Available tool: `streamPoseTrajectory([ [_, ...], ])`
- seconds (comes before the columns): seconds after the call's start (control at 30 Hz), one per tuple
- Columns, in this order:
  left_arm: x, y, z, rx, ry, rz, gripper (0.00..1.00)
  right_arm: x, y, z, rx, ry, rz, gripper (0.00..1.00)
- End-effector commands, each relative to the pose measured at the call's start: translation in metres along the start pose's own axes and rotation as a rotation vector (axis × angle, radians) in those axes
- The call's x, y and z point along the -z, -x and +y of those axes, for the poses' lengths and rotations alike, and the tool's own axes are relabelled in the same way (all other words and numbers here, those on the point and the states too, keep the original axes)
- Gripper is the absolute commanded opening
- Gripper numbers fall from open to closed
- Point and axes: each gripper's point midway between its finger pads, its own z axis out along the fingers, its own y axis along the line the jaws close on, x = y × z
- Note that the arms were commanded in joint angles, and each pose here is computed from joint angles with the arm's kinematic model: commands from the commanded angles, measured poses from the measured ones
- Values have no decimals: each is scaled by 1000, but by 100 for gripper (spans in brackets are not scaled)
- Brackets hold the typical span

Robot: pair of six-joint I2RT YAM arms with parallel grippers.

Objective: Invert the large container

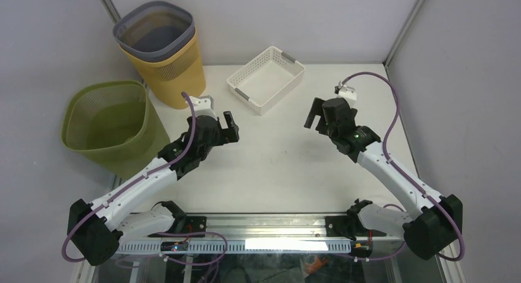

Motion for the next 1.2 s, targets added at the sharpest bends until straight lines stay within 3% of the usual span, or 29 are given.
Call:
streamPoseTrajectory([
  [0.0,6,17,-5,7,-29,-60,99,9,25,7,-53,43,-103,98],
  [0.2,6,-1,-28,-34,-158,16,99,7,15,-1,-61,15,-81,96],
  [0.43,7,-46,-53,-40,-180,120,99,1,-4,14,-94,106,-41,95],
  [0.63,8,-94,-62,3,-170,229,99,-13,-34,37,-87,113,131,94],
  [0.77,6,-91,-52,36,-118,204,99,-26,-39,54,-79,78,175,94],
  [1.17,12,-65,-17,147,-12,151,99,-104,23,132,-221,-49,146,89],
])
